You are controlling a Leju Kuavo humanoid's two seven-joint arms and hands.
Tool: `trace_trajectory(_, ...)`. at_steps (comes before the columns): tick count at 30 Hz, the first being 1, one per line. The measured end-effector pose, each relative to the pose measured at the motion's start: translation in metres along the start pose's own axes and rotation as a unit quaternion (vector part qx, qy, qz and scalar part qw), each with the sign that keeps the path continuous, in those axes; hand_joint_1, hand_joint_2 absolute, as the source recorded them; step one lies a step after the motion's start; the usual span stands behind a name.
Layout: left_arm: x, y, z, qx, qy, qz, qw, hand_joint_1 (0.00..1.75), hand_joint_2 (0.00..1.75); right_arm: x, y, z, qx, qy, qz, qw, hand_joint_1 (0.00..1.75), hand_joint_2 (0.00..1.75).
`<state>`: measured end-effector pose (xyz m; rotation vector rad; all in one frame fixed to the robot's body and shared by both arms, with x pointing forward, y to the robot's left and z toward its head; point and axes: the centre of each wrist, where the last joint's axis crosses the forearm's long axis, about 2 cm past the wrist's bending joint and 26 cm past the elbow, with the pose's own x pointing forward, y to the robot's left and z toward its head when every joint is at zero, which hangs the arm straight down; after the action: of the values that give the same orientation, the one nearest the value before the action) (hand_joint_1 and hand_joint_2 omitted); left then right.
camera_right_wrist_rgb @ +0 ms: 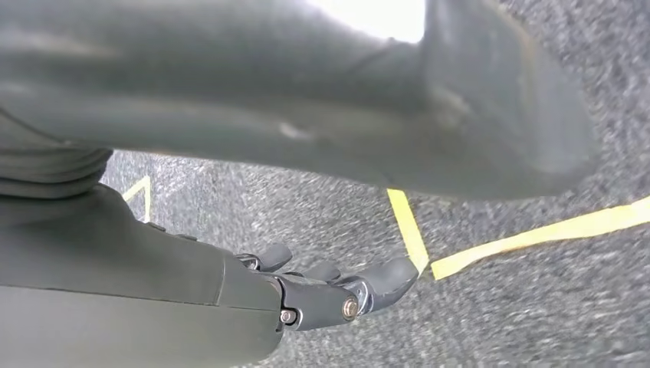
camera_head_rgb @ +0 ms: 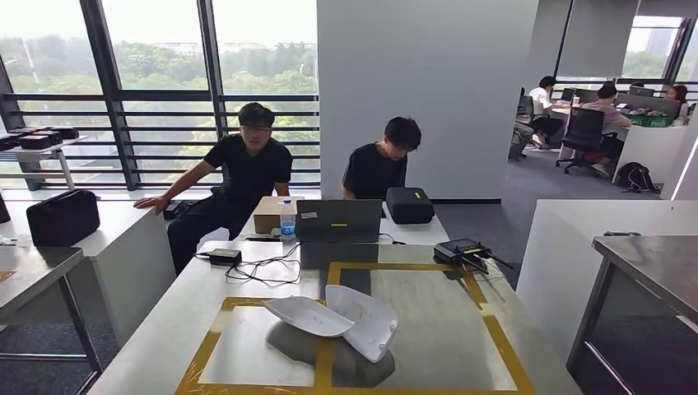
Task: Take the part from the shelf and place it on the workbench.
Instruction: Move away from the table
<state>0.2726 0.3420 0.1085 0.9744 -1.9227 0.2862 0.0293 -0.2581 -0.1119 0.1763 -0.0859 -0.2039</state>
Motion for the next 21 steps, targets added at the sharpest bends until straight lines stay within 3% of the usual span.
trace_trajectory(9,-0.033,0.0,0.036,-0.052,0.107,-0.023,0.993,0.0,0.0,0.004,-0.001,0.0,0.005,-0.013,0.007,1.0,0.0,0.0)
trace_trajectory(13,-0.051,-0.004,0.057,-0.116,0.172,-0.053,0.977,0.0,0.0,0.004,-0.001,0.0,0.005,-0.001,0.009,1.0,0.0,0.0)
trace_trajectory(15,-0.065,-0.013,0.076,-0.184,0.231,-0.087,0.951,0.0,0.0,0.004,0.0,0.0,0.009,0.008,0.016,1.0,0.0,0.0)
trace_trajectory(18,-0.083,-0.018,0.121,-0.291,0.353,-0.141,0.878,0.0,0.0,0.008,0.001,0.0,0.016,0.006,0.024,1.0,0.0,0.0)
trace_trajectory(21,-0.091,-0.01,0.159,-0.332,0.417,-0.166,0.829,0.0,0.0,0.008,0.001,0.0,0.016,0.004,0.027,1.0,0.0,0.0)
